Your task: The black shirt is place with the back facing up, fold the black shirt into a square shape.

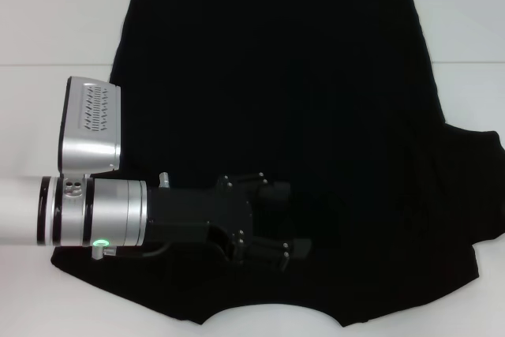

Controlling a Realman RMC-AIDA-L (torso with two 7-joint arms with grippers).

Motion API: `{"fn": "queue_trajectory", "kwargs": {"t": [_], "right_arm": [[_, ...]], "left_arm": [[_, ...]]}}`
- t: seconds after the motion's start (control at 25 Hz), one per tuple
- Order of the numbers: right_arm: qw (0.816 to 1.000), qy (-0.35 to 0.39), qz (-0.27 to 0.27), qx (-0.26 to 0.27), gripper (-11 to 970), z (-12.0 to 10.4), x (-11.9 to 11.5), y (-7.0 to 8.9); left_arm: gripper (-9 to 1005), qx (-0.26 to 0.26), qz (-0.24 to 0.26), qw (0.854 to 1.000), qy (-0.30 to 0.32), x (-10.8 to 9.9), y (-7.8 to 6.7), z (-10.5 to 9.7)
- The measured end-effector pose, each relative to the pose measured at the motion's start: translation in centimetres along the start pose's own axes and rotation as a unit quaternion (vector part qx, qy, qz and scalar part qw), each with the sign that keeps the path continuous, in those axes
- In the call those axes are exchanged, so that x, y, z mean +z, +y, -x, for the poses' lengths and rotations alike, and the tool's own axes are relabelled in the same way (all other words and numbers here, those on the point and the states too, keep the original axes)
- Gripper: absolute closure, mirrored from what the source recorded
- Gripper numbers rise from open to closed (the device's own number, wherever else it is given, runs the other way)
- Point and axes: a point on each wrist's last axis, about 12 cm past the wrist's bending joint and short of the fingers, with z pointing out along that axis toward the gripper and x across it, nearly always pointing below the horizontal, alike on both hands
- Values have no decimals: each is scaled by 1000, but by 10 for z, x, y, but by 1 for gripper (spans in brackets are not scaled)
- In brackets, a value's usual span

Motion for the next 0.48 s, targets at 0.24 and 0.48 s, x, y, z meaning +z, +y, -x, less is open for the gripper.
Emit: {"fn": "queue_trajectory", "kwargs": {"t": [0.24,0.48], "right_arm": [[999,-29,-15,2,957,6,-9,-8],[997,-66,-33,-6,957,17,-16,-12]], "left_arm": [[47,-7,0,1000,-2,0,0,0],[47,-15,2,1000,-6,0,-1,-1]]}}
